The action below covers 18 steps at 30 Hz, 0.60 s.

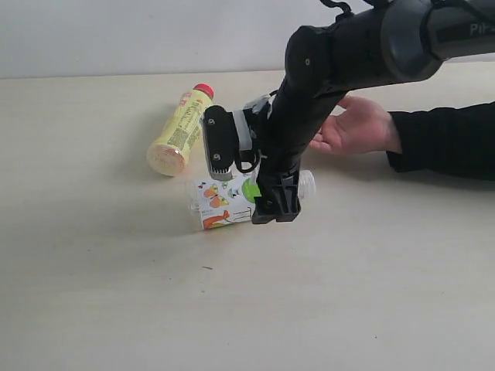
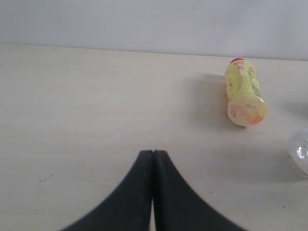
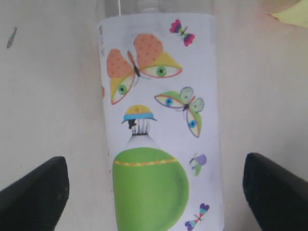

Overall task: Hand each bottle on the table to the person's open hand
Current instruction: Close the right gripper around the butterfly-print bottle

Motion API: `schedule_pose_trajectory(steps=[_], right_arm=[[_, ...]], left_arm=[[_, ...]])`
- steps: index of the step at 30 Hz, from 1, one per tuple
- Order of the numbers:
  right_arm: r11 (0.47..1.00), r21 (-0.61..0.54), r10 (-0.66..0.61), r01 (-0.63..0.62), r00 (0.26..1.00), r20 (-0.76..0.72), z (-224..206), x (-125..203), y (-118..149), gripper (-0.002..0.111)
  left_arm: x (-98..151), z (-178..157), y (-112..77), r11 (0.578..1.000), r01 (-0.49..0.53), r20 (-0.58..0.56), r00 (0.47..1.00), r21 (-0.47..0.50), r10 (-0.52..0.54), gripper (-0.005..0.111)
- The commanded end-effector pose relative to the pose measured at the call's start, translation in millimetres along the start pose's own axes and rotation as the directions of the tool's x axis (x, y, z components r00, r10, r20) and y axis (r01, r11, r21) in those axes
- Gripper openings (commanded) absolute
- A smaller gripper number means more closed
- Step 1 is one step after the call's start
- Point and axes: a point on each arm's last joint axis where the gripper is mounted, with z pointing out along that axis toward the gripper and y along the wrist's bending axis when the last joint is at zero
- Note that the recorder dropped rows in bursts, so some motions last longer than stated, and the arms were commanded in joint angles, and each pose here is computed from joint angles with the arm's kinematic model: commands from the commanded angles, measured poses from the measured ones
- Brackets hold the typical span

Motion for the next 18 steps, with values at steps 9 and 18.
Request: schedule_pose_trajectory(steps=[9,18], right_arm=[[0.999,0.031,0.032,-0.033,0.999,0.022,23.5,0.5,-4.5,0.092],[0.998,0.033,0.052,-0.053,0.998,0.025,31.9,1.7,-4.7,0.089]], left_arm=[[0.5,0.0,-0.3,1.000,-0.002,0.007,1.000,0.006,0.002,0.002],[0.5,0.0,-0.3,1.000,-0.002,0.007,1.000,0.006,0.002,0.002]])
